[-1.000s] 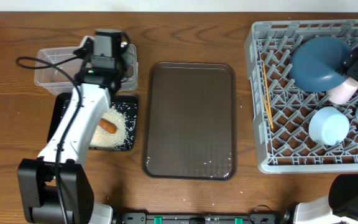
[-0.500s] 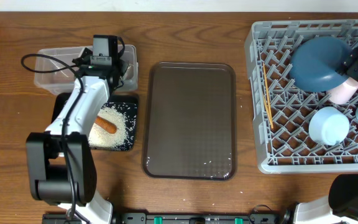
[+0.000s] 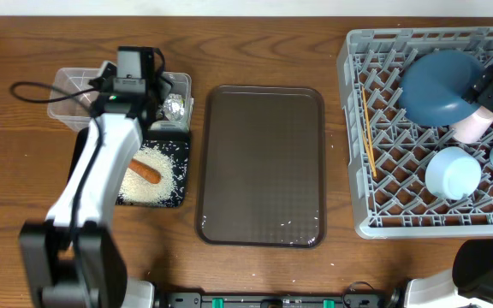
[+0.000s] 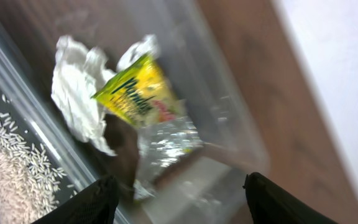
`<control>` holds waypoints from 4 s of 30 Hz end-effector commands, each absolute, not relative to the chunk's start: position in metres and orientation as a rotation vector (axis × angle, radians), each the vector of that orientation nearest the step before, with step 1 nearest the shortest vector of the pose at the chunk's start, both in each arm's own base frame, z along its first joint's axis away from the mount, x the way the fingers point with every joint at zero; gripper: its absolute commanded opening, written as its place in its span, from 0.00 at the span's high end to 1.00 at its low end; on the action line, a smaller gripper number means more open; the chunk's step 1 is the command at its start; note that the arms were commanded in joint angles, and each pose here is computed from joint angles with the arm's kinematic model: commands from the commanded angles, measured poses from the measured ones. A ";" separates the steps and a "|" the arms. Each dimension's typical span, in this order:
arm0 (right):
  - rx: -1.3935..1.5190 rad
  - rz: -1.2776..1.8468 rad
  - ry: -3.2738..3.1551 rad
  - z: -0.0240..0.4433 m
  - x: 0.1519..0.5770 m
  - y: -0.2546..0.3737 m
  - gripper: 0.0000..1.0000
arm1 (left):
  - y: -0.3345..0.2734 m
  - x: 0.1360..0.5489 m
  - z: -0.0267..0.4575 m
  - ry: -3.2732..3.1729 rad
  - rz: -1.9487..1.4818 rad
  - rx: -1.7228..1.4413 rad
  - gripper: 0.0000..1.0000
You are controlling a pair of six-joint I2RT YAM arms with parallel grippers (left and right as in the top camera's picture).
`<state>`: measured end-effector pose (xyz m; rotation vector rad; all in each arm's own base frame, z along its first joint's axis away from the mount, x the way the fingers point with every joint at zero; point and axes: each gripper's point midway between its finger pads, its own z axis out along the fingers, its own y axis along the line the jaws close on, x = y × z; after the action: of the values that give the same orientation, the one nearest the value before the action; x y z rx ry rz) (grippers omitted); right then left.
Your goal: Sort waste into correct bins and load items into the dishwasher rack
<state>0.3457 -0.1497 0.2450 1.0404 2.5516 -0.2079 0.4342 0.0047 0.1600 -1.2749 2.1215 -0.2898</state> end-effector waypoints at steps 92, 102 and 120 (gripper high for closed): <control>1.058 -0.214 2.557 0.241 0.345 -0.153 0.01 | -0.037 0.219 0.164 1.820 -0.283 -0.029 0.03; 1.058 -0.214 2.557 0.241 0.345 -0.153 0.01 | -0.037 0.240 0.142 1.728 -0.275 -0.023 0.03; 1.058 -0.214 2.557 0.241 0.345 -0.153 0.01 | 0.020 0.243 0.138 1.700 -0.038 -0.250 0.02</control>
<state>0.3456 -0.1497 0.2448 1.0406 2.5523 -0.2080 0.2440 0.0041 0.1541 -0.1878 1.6725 -0.1264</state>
